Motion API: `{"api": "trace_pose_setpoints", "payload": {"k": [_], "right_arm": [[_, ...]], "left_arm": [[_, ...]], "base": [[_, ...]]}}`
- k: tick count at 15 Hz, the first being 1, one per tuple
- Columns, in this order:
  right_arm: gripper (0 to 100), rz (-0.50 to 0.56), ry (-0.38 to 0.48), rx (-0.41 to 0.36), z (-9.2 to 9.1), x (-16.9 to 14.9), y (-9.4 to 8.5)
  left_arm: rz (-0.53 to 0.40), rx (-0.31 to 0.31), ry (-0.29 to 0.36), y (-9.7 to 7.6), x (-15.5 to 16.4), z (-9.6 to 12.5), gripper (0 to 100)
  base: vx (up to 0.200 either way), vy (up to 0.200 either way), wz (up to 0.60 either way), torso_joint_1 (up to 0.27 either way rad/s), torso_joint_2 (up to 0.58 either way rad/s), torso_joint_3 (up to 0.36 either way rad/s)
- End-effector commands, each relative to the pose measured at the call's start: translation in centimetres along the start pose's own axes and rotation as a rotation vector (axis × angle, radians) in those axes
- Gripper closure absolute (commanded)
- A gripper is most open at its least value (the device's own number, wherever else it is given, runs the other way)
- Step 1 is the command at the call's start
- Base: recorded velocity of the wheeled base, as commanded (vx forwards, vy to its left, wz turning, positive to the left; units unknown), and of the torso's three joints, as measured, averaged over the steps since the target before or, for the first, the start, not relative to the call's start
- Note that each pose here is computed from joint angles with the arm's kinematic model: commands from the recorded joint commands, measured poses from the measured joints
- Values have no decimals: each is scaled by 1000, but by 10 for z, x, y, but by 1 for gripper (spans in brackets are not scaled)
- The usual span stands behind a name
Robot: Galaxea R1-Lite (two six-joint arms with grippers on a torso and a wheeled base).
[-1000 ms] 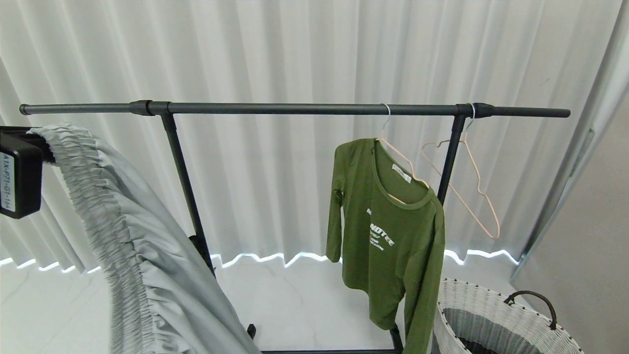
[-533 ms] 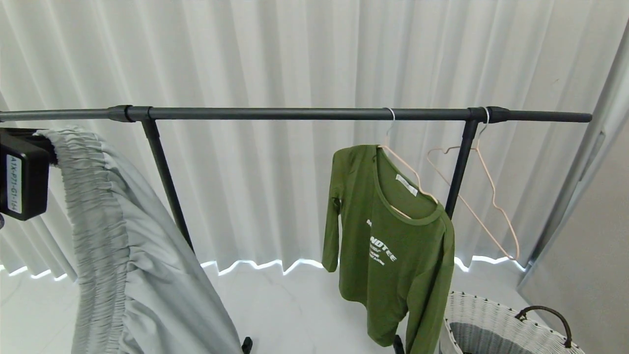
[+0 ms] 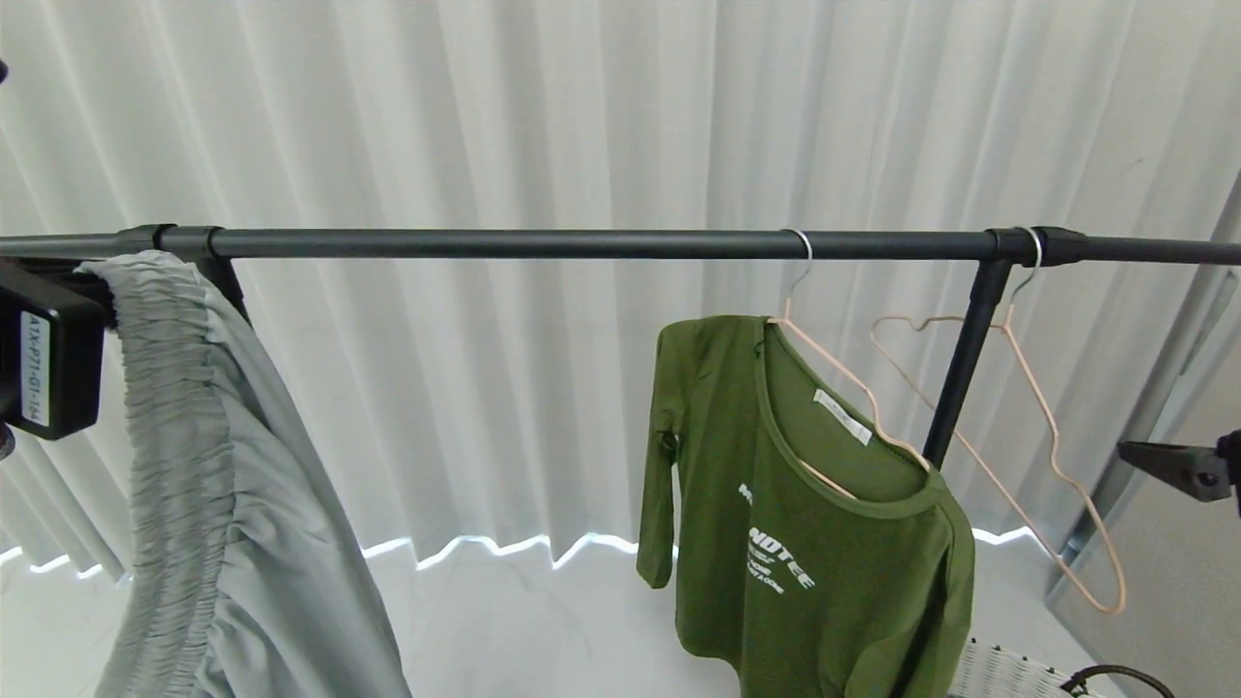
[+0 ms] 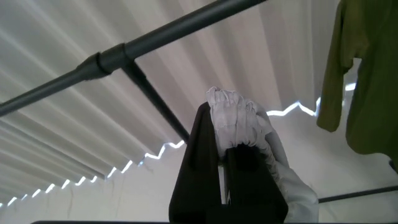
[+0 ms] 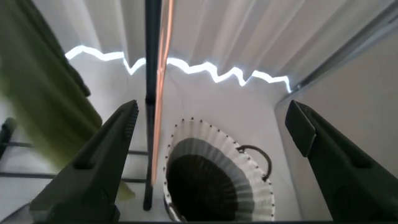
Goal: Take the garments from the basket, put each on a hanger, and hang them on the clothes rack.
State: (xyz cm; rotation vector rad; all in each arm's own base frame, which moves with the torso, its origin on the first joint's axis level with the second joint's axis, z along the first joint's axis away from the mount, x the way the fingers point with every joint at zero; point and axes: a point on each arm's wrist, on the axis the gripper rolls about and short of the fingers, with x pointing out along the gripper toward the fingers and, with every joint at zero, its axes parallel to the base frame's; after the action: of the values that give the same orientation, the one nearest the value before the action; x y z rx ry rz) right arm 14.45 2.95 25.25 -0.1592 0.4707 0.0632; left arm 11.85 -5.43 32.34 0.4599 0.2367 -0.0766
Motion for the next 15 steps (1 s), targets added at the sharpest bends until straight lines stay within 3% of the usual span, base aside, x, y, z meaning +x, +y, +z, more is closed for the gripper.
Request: {"api": "trace_pose_setpoints", "payload": {"k": [1, 3, 7, 9, 11, 15], "right_arm": [[0, 5, 107, 9, -7, 34, 6], [0, 0, 117, 76, -4, 52, 9], [0, -4, 199, 120, -10, 83, 15], [0, -8, 190, 151, -4, 105, 18], [0, -10, 178, 170, 3, 114, 20], [0, -12, 199, 184, 1, 119, 21]], "left_arm": [[1, 0, 0, 0, 0, 0, 100], [0, 0, -1, 0, 0, 0, 100], [0, -2, -1, 0, 0, 0, 100], [-22, 7, -10, -2, -5, -3, 100], [-48, 15, -21, -5, -11, -8, 100], [-71, 24, -34, -7, -15, -12, 100]], "base": [[0, 0, 0, 0, 0, 0], [0, 0, 0, 0, 0, 0], [0, 0, 0, 0, 0, 0], [0, 0, 0, 0, 0, 0], [0, 0, 0, 0, 0, 0], [0, 0, 0, 0, 0, 0]]}}
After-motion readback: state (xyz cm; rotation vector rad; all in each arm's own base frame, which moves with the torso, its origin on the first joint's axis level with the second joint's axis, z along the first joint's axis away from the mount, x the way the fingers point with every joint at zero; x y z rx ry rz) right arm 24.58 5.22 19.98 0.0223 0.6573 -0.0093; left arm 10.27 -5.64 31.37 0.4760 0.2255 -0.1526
